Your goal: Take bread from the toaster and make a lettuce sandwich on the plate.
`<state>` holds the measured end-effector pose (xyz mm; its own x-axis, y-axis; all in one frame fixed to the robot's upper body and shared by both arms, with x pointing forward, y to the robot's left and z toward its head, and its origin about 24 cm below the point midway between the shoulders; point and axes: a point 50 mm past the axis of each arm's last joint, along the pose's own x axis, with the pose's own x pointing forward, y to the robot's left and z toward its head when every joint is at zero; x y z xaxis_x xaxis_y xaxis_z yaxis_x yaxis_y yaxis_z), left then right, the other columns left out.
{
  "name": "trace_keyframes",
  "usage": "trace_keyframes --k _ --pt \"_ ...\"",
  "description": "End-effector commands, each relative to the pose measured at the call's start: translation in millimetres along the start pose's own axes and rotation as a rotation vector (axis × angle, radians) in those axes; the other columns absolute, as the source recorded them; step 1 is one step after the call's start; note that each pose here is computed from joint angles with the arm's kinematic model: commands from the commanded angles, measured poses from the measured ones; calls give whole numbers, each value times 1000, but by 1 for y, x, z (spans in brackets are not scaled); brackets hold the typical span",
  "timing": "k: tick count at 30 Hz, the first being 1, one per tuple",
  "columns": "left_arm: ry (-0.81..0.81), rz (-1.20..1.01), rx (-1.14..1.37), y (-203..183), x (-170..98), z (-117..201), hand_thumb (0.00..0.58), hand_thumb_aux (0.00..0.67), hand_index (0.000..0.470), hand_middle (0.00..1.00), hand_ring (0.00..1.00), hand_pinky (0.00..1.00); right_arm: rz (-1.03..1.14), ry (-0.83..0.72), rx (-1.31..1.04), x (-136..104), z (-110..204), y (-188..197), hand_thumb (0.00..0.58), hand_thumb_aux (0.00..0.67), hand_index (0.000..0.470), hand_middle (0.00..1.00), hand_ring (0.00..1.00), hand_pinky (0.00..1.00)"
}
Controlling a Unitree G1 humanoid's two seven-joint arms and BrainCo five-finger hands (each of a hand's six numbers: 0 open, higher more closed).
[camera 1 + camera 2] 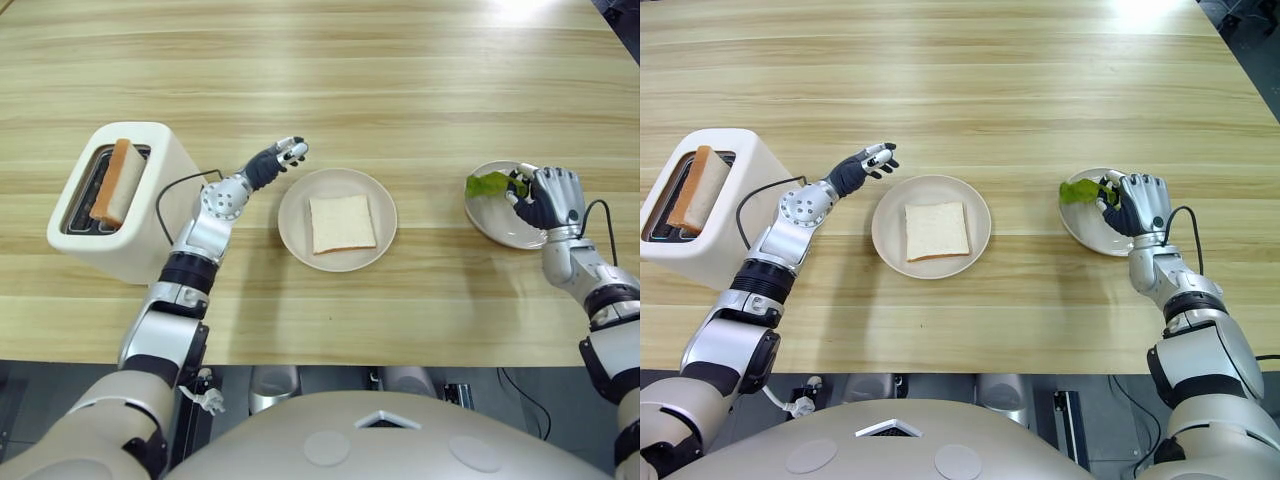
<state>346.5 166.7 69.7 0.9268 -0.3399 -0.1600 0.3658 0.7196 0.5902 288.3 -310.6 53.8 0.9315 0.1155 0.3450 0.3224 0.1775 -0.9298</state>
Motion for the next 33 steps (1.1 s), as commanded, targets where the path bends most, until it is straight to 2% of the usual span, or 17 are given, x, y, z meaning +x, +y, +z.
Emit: trace_keyframes --k 1,9,14,15,16,20,28,33 --pt "-36 133 11 23 -13 1 0 0 0 227 227 227 -85 -68 61 16 12 -10 580 670 460 1000 1000 1000" --pt "-136 366 -31 61 -57 14 0 0 0 227 227 227 -227 -309 176 51 61 -34 580 670 460 1000 1000 1000" --pt "-236 420 -33 59 -92 38 0 0 0 216 216 216 -173 -452 255 61 105 -22 580 670 460 1000 1000 1000" --pt "-249 425 -29 57 -98 43 0 0 0 43 43 43 -143 -479 263 62 114 -16 580 670 460 1000 1000 1000" --pt "-256 427 -20 55 -103 47 0 0 0 0 0 0 -117 -503 265 62 121 -12 580 670 460 1000 1000 1000" --pt "-270 448 78 50 -130 63 0 0 0 0 0 0 -24 -582 259 68 147 5 580 670 460 1000 1000 1000" --pt "-204 674 296 63 -169 73 0 0 0 0 0 0 94 -642 227 77 184 33 580 670 460 1000 1000 1000" --pt "-75 803 389 82 -186 52 0 0 0 0 0 0 128 -657 226 76 196 43 580 670 460 1000 1000 1000"
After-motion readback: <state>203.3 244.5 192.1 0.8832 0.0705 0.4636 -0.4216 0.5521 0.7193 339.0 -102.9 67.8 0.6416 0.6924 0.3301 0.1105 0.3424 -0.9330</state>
